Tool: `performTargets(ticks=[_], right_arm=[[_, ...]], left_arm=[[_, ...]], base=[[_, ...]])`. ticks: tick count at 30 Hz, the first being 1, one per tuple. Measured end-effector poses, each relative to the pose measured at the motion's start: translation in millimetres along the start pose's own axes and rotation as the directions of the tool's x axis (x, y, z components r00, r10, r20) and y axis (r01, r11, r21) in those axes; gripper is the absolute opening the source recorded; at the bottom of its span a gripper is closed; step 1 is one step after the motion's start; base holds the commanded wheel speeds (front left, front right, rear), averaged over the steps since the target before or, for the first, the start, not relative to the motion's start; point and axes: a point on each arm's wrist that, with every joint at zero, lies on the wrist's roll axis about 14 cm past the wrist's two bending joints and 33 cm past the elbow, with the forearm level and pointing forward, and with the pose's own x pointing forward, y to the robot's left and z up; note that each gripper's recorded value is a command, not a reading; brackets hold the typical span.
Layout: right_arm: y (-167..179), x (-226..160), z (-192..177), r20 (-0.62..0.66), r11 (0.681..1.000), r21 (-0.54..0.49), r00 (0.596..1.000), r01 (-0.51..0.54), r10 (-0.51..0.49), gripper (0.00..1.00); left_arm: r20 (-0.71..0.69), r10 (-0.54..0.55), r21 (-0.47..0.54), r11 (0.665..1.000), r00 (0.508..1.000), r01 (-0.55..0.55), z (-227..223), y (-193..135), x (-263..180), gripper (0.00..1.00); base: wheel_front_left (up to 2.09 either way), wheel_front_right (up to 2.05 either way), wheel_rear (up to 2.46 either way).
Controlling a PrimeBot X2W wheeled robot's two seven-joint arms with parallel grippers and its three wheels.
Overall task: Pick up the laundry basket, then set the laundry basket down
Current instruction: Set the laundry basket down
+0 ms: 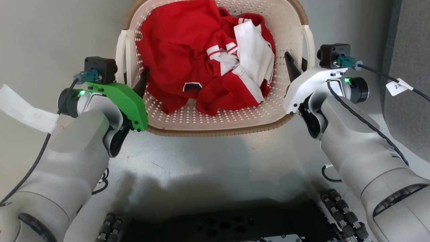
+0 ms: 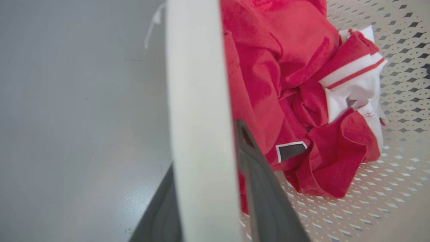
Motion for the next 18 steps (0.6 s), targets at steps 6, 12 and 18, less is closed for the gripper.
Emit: performTargets(ticks=[6,12,18], right_arm=[[-18,0,3,0.006,0.998,-0.035,0.999,0.046,-0.046,0.37],[-35,-3,2,-0.003,0.995,-0.047,0.996,0.088,-0.088,1.00],[-35,-4,3,0.000,0.995,-0.052,0.996,0.088,-0.088,1.00]], left_arm=[[-0.004,-0.012,0.014,1.000,1.000,0.012,1,1,0,1.00],[-0.007,-0.020,0.028,0.999,1.000,0.020,1,0,-1,1.00],[-0.005,-0.017,0.032,0.999,1.000,0.017,2,1,-2,1.00]], base=[[0.00,0.00,0.00],[0.00,0.00,0.00],[0.00,0.00,0.00]])
